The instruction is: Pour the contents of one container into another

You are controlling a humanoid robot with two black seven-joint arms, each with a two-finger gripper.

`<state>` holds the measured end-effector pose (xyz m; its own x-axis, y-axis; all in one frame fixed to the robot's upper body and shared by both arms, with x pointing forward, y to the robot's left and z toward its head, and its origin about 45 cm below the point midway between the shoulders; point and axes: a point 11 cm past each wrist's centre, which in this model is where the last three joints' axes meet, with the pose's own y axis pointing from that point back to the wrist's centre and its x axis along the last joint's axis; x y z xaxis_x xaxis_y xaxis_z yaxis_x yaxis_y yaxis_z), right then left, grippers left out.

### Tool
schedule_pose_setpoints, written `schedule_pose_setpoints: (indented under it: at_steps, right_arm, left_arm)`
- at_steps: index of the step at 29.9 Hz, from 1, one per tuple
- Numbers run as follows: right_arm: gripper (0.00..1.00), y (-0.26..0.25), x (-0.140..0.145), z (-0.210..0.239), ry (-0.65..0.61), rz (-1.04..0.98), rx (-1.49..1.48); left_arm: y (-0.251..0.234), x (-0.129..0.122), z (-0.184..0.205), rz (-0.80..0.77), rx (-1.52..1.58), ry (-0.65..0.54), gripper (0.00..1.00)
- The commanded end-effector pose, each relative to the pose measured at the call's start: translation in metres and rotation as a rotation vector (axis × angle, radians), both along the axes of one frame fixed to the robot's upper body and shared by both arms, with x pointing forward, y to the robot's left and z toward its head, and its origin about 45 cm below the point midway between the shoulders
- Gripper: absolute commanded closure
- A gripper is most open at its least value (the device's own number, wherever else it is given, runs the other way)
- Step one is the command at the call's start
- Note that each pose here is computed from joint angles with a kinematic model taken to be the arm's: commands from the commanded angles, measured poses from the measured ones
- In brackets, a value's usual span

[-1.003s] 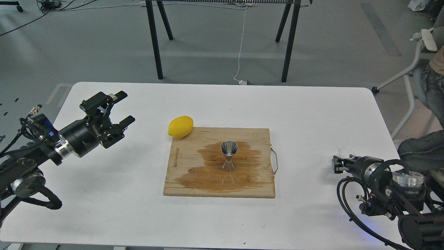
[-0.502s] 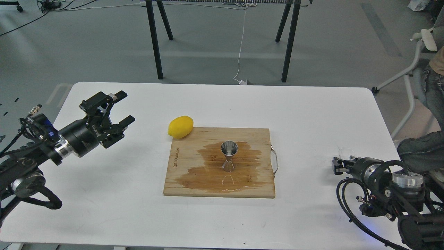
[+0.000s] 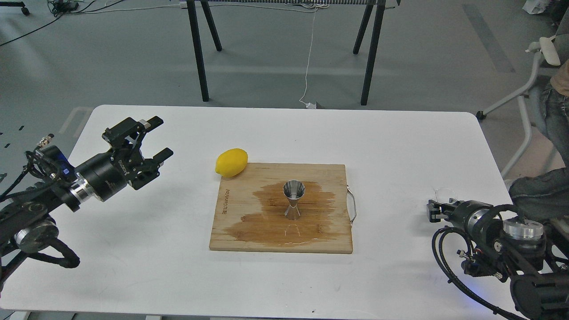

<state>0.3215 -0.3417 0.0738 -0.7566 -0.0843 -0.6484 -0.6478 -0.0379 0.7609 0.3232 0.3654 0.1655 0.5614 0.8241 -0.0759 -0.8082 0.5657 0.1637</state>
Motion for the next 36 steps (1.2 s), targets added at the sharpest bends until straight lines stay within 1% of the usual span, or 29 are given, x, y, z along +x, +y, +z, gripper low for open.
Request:
schedule_pose_setpoints:
  at_steps: [1,10,15,26,29,36]
  right_arm:
    - [0.03,0.000,0.000,0.000,0.000,0.000,0.000]
    - [0.04,0.000,-0.001,-0.002,0.005,0.000,-0.002]
    - [0.07,0.000,0.000,-0.001,0.002,0.001,-0.002]
    - [0.06,0.002,0.001,0.001,-0.003,0.006,0.001]
    - [0.04,0.002,0.002,0.003,-0.008,0.007,0.004]
    - [0.03,0.012,0.011,0.026,-0.078,0.046,0.017]
  left_arm:
    - [-0.005,0.000,-0.002,-0.005,-0.010,0.002,0.06]
    - [-0.005,0.000,-0.002,-0.005,-0.010,0.002,0.06]
    - [-0.005,0.000,-0.002,-0.005,-0.010,0.002,0.06]
    - [-0.005,0.000,-0.002,-0.005,-0.010,0.002,0.06]
    - [-0.004,0.000,-0.002,-0.004,-0.010,0.000,0.06]
    - [-0.004,0.000,-0.002,-0.004,-0.010,0.000,0.06]
